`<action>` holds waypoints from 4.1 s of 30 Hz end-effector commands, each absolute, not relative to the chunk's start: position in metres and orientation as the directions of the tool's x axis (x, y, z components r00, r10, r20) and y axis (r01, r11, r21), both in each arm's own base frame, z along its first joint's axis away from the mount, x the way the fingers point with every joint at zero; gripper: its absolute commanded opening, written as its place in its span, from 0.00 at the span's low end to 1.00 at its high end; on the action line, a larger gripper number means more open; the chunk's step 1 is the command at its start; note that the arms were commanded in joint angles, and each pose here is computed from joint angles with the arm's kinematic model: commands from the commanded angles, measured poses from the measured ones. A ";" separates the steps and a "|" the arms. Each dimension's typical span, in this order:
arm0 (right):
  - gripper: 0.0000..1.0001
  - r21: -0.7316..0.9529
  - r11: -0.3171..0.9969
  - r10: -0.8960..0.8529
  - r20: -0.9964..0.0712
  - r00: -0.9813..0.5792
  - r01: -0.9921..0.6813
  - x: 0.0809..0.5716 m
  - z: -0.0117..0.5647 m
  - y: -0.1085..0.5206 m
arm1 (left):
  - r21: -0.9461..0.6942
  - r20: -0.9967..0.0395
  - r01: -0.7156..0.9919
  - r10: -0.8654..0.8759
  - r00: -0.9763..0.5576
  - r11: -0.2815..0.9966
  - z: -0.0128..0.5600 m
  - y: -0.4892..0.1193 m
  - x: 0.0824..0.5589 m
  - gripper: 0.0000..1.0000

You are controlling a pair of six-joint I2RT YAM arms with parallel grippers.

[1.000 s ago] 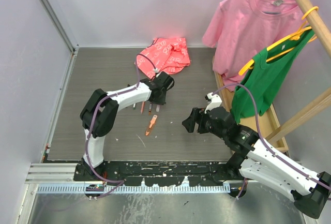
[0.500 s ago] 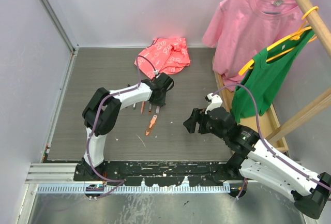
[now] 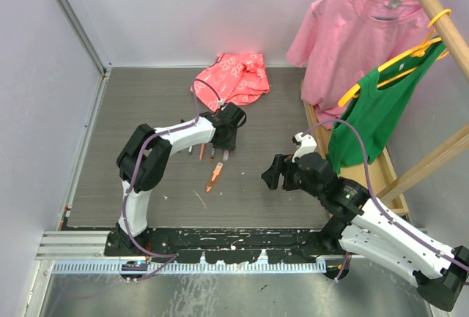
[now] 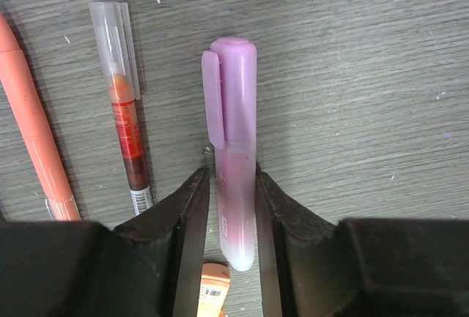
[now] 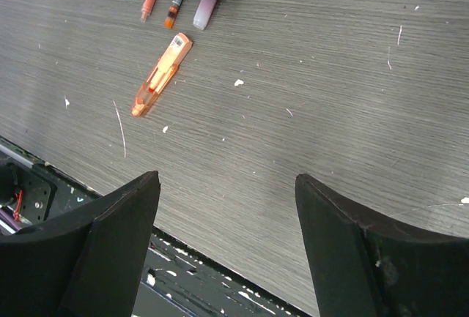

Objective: Insert the pens into the pen caps
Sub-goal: Place the pen at the center of the board, then pick up the pen from the center of the board.

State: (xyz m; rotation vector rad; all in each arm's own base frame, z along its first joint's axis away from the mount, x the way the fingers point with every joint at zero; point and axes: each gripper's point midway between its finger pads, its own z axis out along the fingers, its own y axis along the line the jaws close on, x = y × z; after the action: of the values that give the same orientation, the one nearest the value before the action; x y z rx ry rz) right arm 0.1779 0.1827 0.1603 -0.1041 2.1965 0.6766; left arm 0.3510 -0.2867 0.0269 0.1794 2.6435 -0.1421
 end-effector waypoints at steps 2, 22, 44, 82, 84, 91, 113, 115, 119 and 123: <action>0.80 0.451 0.838 0.193 -0.771 -0.607 -0.307 0.186 0.191 0.184 | -0.115 -0.525 0.154 0.072 -0.848 0.981 0.049 -0.295 0.362 0.34; 0.80 0.438 0.849 0.187 -0.771 -0.609 -0.294 0.189 0.188 0.183 | -0.203 -0.617 0.195 0.029 -0.787 0.960 0.130 -0.274 0.332 0.43; 0.80 0.466 0.828 0.173 -0.742 -0.648 -0.312 0.194 0.182 0.204 | -0.235 -0.523 0.250 0.095 -0.847 0.939 0.069 -0.245 0.268 0.52; 0.80 0.459 0.836 0.165 -0.735 -0.658 -0.302 0.193 0.166 0.203 | -0.151 -0.431 0.292 0.203 -0.879 0.944 0.023 -0.241 0.238 0.48; 0.80 0.459 0.836 0.166 -0.735 -0.658 -0.302 0.193 0.166 0.202 | -0.154 -0.432 0.293 0.203 -0.879 0.944 0.023 -0.242 0.238 0.44; 0.80 0.460 0.836 0.168 -0.735 -0.657 -0.300 0.193 0.165 0.202 | -0.177 -0.444 0.296 0.192 -0.875 0.939 0.027 -0.246 0.237 0.29; 0.80 0.491 0.810 0.204 -0.748 -0.631 -0.321 0.197 0.179 0.209 | -0.324 -0.703 0.480 0.132 -0.699 0.815 0.140 -0.255 0.227 0.28; 0.80 0.511 0.791 0.225 -0.754 -0.617 -0.336 0.198 0.187 0.212 | -0.333 -0.731 0.518 0.130 -0.669 0.788 0.154 -0.256 0.223 0.27; 0.80 0.572 0.737 0.304 -0.756 -0.580 -0.360 0.202 0.212 0.221 | -0.360 -0.796 0.589 0.092 -0.598 0.724 0.187 -0.259 0.212 0.24; 0.77 0.648 0.667 0.407 -0.730 -0.549 -0.367 0.208 0.241 0.230 | -0.356 -0.837 0.620 0.057 -0.544 0.699 0.213 -0.257 0.205 0.18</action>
State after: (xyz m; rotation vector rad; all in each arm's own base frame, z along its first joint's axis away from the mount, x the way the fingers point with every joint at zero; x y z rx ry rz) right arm 0.1967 0.2132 0.1857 -0.0606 2.0941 0.8169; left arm 0.2087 -0.2481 0.1752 0.4730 2.1904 -0.7367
